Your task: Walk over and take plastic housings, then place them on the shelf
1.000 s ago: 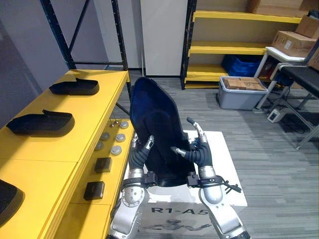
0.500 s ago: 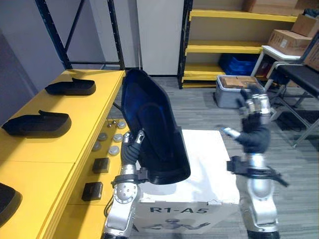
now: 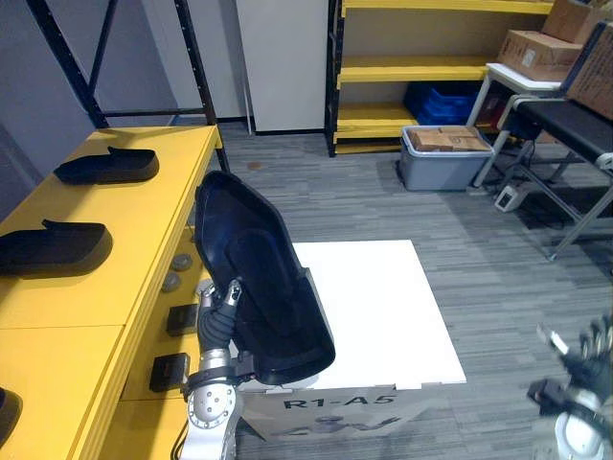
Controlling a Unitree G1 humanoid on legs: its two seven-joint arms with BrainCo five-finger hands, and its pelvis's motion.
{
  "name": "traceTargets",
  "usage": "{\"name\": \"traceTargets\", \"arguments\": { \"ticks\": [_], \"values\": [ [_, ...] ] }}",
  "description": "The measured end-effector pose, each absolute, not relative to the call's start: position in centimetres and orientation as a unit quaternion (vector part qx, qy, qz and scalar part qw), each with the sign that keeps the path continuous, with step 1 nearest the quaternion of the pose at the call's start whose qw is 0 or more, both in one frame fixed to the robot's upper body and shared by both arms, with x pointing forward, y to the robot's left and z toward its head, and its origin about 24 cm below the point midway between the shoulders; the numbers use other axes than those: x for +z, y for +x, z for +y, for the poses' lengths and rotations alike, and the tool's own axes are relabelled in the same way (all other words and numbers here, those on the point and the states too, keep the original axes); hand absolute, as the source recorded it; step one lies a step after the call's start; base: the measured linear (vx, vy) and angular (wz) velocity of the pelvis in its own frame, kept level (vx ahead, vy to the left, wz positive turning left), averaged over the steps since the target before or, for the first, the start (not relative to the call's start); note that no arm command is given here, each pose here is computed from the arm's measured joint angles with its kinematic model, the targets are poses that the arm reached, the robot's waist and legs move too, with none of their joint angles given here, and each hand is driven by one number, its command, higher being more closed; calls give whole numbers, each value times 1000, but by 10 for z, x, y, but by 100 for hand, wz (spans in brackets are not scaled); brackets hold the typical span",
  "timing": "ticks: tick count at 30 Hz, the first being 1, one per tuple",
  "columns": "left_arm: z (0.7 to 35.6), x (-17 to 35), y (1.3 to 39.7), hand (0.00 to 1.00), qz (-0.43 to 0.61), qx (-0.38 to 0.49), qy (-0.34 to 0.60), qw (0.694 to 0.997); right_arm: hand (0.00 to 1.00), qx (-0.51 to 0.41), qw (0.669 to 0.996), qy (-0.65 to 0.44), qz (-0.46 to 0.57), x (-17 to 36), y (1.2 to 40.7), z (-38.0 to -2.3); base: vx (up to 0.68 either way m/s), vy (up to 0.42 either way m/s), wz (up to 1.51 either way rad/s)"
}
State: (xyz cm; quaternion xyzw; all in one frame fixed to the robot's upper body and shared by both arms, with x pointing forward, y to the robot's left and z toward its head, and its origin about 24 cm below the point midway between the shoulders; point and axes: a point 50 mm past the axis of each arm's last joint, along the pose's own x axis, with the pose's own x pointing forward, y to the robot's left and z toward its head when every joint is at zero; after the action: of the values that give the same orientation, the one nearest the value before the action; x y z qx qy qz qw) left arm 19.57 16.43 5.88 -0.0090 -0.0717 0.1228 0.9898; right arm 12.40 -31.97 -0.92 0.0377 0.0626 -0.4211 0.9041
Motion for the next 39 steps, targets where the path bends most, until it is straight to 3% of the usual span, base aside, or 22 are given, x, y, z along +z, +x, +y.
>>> {"name": "traceTargets", "arguments": {
  "ticks": [5, 10, 16, 27, 39],
  "values": [
    [161, 64, 192, 100, -83, 107, -15, 991, 0, -403, 890, 54, 208, -64, 95, -295, -12, 17, -10],
    [156, 65, 190, 100, -84, 93, -20, 992, 0, -300, 886, 94, 341, -113, 78, -241, -50, 8, 1],
    [145, 65, 191, 100, -82, 75, -35, 993, 0, -211, 866, 105, 440, -142, 57, -204, 7, 12, 12],
    [138, 42, 193, 100, -34, 51, -26, 998, 0, -161, 863, 82, 472, -153, 69, -196, -19, -12, 24],
    [115, 82, 223, 100, -126, 7, -40, 991, 0, -82, 869, -23, 488, -155, 99, -192, -104, 15, 118]
  ]
}}
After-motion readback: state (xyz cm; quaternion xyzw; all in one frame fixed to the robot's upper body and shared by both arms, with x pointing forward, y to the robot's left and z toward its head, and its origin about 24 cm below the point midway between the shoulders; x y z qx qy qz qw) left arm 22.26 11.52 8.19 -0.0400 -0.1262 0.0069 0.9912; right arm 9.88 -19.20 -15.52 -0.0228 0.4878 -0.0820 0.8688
